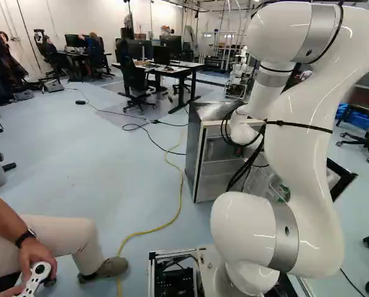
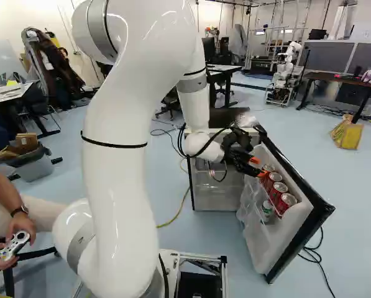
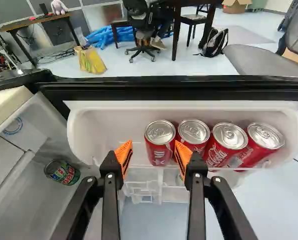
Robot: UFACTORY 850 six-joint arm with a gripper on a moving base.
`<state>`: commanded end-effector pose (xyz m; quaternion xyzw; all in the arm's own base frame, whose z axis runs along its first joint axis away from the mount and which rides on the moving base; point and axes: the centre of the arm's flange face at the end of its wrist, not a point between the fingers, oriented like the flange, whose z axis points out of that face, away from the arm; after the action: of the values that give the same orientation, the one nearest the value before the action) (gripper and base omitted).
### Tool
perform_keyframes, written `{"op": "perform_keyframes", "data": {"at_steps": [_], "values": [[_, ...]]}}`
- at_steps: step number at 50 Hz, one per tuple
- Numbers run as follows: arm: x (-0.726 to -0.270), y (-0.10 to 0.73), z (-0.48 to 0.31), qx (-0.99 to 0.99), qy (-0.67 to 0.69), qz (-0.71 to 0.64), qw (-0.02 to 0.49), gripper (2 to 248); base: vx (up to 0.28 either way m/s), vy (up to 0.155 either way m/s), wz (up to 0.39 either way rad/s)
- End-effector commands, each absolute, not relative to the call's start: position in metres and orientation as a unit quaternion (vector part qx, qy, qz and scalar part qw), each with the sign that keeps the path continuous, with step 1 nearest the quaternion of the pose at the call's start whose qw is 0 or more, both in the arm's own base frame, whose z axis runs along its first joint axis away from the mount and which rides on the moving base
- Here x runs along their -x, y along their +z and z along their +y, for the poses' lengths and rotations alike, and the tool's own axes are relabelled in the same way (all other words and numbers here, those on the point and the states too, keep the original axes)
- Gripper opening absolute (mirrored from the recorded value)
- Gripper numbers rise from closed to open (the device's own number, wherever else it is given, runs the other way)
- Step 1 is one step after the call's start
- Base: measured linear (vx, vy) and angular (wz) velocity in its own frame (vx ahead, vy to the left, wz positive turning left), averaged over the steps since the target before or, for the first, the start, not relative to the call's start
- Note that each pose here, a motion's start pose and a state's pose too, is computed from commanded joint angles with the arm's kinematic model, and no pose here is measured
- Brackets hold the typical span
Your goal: Grab a drink from the fridge
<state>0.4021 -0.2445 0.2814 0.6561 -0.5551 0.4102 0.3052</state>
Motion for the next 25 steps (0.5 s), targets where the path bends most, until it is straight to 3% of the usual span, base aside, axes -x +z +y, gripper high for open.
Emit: {"op": "perform_keyframes", "data": {"at_steps": [25], "values": [[-0.405,0.280,-0.256,-0.650,0.408,-0.563,0.306,139,0.000,0.000,0.000]]}}
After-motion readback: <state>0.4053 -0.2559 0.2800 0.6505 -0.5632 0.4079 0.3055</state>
